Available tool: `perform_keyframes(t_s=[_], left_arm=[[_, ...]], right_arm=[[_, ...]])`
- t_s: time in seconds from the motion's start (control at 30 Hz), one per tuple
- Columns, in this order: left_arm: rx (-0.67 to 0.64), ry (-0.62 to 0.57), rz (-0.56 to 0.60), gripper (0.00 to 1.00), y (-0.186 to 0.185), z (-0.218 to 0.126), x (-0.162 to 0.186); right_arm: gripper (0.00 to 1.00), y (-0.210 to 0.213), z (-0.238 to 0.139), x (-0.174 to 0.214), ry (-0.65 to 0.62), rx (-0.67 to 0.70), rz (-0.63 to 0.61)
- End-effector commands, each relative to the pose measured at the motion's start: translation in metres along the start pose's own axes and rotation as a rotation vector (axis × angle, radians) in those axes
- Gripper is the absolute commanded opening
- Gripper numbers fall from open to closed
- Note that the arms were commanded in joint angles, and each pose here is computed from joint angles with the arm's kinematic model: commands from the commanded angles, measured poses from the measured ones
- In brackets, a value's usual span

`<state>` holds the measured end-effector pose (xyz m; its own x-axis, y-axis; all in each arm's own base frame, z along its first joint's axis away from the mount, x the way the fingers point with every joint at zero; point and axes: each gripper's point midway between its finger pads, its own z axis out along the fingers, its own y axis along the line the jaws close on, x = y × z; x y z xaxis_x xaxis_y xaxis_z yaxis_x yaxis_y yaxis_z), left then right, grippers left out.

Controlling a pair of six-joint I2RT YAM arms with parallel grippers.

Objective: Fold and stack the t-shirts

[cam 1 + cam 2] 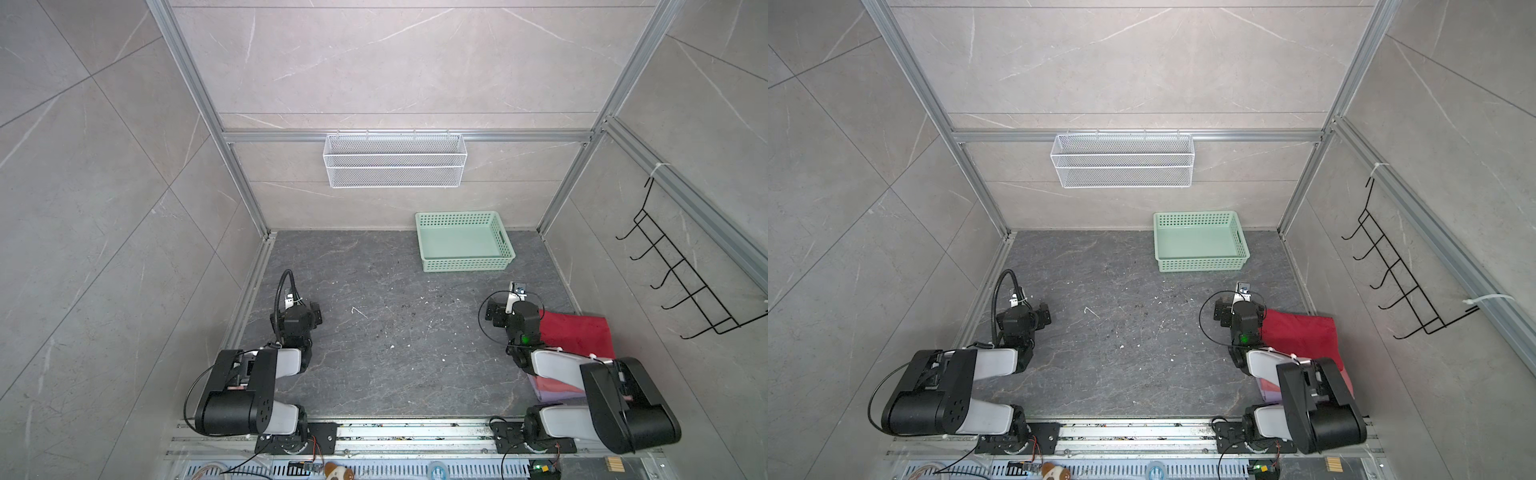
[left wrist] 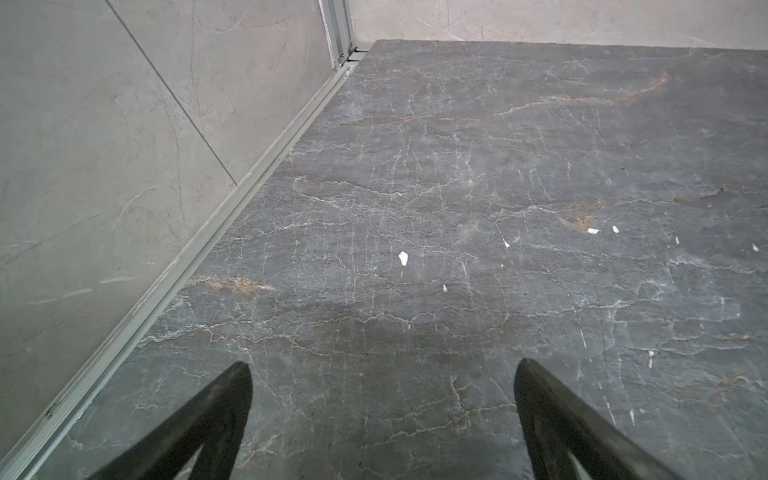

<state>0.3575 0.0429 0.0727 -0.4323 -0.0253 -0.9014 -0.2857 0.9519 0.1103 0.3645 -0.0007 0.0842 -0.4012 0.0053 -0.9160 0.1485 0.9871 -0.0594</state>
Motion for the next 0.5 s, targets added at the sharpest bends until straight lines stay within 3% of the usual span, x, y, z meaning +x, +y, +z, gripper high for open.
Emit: perform_keyframes(t_s=[0.0, 0.07, 0.13, 0.47], left_arm=[[0.057, -0.073, -0.017, 1.00, -0.0069, 0.0074, -0.0306], [0.073, -0.085, -0.038, 1.00, -0.0053, 0.0137, -0.0244], [0.078, -0.061, -0.044, 1.00, -0.0048, 0.0127, -0.0222], [0.074, -0.065, -0.046, 1.00, -0.0033, 0.0138, -0.0227]], right_arm=[[0.99, 0.0077, 0.0076, -0.0211, -0.084, -0.040, 0.017], [0.99, 0.0055, 0.0116, -0.0215, -0.127, -0.029, 0.025], [1.00, 0.0090, 0.0121, -0.0151, -0.065, -0.047, 0.015], [1.00, 0.0083, 0.0144, -0.0173, -0.075, -0.042, 0.008]])
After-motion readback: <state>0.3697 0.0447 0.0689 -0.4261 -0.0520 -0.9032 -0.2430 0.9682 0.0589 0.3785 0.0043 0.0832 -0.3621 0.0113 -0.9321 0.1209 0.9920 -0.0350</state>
